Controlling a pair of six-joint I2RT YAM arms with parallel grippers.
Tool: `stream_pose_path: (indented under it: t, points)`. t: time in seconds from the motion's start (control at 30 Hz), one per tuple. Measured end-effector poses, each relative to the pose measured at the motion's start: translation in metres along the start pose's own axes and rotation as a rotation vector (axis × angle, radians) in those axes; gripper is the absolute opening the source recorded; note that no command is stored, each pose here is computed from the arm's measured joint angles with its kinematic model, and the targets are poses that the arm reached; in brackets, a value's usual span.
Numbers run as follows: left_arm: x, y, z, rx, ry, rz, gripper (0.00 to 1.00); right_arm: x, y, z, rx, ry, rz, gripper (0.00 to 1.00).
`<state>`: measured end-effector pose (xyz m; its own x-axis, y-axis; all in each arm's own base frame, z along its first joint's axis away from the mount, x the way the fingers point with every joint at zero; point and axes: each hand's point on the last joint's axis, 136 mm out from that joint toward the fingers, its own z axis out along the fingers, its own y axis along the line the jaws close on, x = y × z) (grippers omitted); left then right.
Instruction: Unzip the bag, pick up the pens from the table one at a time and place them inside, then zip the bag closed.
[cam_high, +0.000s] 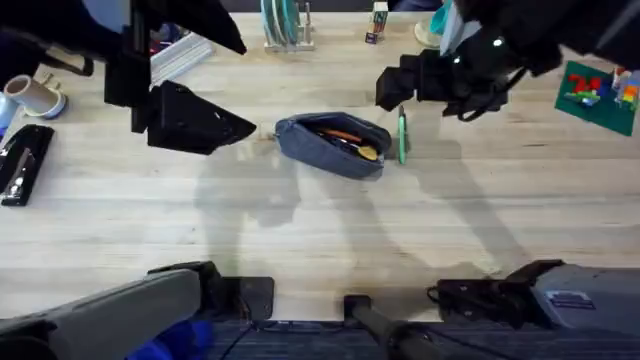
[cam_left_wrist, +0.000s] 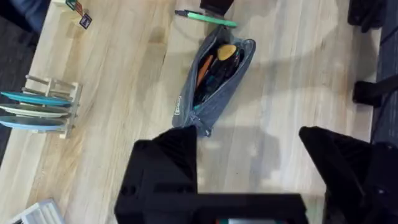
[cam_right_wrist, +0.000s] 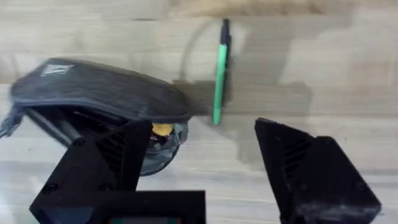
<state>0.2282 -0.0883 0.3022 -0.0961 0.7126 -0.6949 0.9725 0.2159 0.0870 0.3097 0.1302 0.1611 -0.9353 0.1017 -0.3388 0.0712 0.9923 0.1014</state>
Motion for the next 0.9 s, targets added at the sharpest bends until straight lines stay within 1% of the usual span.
stream_pose_path:
  t: [0.23,0.57,0.9]
  points:
    - [0.0,0.0,0.0,0.0,0.0,0.0,0.993,0.005,-0.006,0.025,0.049,0.07,0.034,0.996]
    - [0.0,0.0,0.0,0.0,0.0,0.0,0.993,0.001,-0.034,0.056,0.116,0.14,0.118,0.987]
    - [0.0,0.0,0.0,0.0,0.0,0.0,0.993,0.008,-0.026,0.083,0.121,0.194,0.13,0.986]
